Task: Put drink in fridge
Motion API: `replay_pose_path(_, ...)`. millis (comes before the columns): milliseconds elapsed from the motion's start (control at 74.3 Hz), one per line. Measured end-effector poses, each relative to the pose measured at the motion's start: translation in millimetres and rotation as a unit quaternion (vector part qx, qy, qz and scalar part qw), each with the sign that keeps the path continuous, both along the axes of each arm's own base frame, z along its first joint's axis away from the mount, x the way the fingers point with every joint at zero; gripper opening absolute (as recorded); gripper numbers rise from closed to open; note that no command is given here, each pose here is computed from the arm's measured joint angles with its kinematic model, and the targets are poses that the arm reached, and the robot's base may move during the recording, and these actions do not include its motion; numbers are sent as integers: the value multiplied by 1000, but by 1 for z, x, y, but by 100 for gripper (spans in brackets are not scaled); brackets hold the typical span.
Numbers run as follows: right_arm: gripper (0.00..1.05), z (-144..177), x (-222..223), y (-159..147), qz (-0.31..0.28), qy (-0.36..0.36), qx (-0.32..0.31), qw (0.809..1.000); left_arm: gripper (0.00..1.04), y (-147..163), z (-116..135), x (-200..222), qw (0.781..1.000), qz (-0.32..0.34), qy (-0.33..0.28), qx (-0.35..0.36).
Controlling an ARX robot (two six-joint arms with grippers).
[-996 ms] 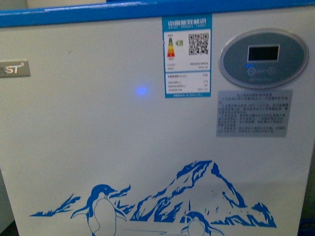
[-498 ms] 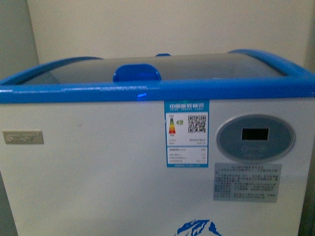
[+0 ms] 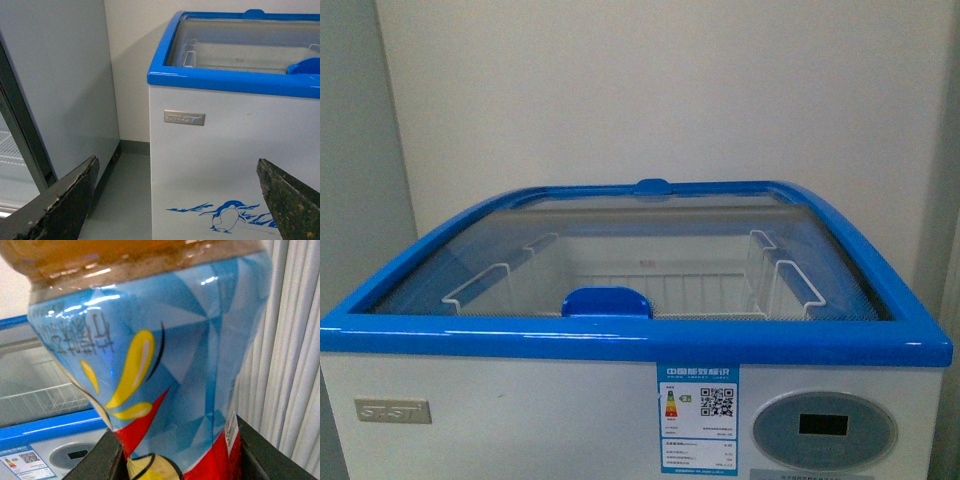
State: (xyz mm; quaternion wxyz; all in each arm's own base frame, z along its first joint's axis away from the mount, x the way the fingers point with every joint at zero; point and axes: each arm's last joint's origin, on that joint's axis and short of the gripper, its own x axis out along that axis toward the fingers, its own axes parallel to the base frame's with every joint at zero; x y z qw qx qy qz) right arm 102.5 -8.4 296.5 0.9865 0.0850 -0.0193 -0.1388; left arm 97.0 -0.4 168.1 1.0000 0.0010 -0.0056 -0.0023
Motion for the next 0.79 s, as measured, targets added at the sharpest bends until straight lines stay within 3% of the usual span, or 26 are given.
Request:
replay_pose_path(337,40,0,0,0,0,0,0,1000,97,0,0,0,1000,-5,3,-6)
replay_pose_path(417,40,0,0,0,-1,0,0,1000,97,0,1,5,987,-73,112,-85)
replay_pose_path(485,40,0,0,0,0,0,0,1000,97,1,9,20,976,-96,148,-129)
replay_pose_path(646,40,0,0,0,-1,0,0,1000,97,-1,48,73,978,-131,113,-114)
replay_pose_path(794,40,0,0,0,0,0,0,1000,97,-22,84,116,969,-239,52,-22)
